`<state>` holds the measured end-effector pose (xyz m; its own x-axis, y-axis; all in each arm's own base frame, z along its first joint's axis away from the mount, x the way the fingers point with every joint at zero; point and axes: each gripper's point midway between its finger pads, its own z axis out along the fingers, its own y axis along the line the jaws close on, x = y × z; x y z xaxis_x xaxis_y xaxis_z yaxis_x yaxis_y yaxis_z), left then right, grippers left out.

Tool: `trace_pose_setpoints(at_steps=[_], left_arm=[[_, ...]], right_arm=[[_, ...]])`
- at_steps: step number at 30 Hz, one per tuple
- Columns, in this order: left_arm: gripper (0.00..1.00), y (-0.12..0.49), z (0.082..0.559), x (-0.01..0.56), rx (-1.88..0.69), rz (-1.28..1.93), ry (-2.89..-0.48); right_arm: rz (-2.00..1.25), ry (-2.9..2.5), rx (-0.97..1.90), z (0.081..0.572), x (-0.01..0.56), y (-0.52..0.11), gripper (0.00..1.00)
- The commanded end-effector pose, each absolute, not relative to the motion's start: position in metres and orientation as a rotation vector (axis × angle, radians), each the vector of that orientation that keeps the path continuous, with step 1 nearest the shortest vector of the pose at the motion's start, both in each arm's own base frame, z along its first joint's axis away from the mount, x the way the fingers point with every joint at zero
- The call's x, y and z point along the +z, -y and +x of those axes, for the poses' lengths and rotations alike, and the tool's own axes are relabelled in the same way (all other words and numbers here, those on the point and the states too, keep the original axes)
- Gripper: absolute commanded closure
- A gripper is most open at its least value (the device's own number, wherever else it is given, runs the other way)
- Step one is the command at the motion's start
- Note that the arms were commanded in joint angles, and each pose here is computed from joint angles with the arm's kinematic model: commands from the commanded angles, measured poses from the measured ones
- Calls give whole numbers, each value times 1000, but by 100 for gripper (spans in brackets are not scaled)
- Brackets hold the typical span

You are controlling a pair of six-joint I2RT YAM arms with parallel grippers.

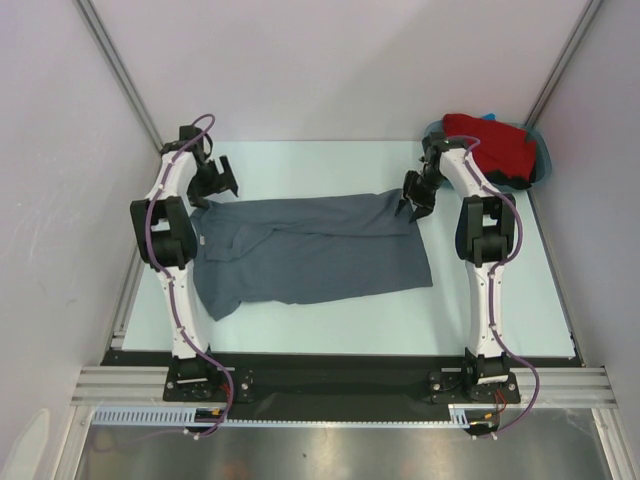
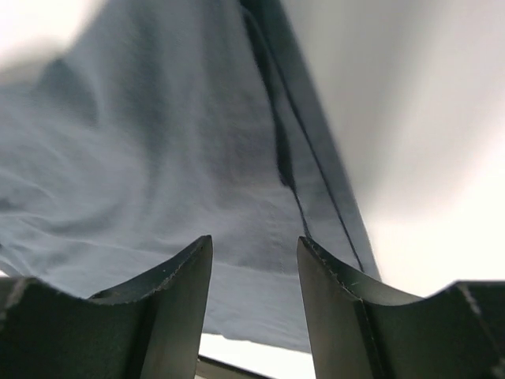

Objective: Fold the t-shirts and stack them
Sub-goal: Fold the tshirt

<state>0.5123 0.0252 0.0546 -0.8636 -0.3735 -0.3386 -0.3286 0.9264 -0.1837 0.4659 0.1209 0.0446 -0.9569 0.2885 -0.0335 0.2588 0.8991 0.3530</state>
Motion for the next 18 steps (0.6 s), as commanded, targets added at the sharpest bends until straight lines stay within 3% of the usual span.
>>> trace_pose_setpoints(at_steps=[1, 9, 18], left_arm=[[0, -22, 520, 94, -195, -506, -2622], [0, -23, 519, 91, -188, -505, -2628], [0, -23, 519, 89, -191, -506, -2634]], right_arm=[[439, -2963, 438, 455, 75, -114, 47], [406, -2999, 352, 439, 60, -114, 48], [359, -2980, 363, 450, 51, -123, 56]])
